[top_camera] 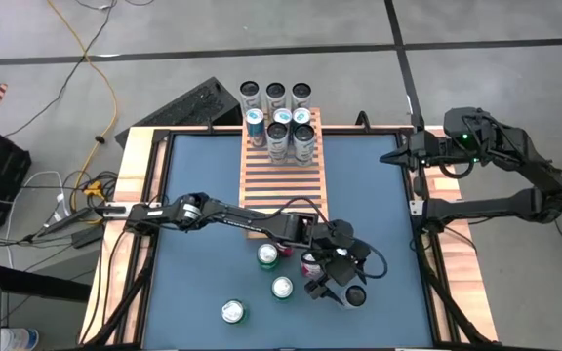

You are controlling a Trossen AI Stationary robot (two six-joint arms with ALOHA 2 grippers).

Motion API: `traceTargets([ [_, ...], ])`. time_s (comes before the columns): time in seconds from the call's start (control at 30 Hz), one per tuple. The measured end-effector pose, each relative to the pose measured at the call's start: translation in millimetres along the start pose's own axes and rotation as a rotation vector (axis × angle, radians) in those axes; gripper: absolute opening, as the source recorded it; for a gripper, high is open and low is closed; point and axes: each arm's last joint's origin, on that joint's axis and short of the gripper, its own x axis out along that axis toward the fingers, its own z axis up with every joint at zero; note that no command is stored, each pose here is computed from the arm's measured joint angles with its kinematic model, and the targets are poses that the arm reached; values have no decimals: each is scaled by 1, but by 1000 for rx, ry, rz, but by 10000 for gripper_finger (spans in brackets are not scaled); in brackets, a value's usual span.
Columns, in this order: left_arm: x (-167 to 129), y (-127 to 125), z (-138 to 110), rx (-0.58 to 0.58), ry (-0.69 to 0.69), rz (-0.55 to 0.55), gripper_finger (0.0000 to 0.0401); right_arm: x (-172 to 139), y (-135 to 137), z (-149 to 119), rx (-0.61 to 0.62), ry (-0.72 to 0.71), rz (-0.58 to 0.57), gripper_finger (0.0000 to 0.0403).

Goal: Place canned beverage on shelf
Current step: Put the white blue soda can on the shelf aligned with the other white blue soda cans

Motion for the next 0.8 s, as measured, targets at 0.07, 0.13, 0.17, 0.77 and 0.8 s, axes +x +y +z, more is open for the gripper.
traceTargets([
  [0.07, 1, 0, -4, 15, 7, 7, 364, 0, 0, -1, 1, 9, 2, 0],
  [0.13, 2, 2, -8, 6, 18, 20, 364, 0, 0, -1, 1, 8, 2, 0],
  [0.17, 1, 2, -9, 1, 20, 18, 364, 0, 0, -1, 1, 9, 2, 0],
  [0.77, 21, 7, -25, -6, -67, -16, 364, 0, 1, -3, -5, 31, 5, 0],
  [0.8, 21, 8, -25, -8, -74, -19, 364, 0, 1, -3, -5, 36, 7, 0],
])
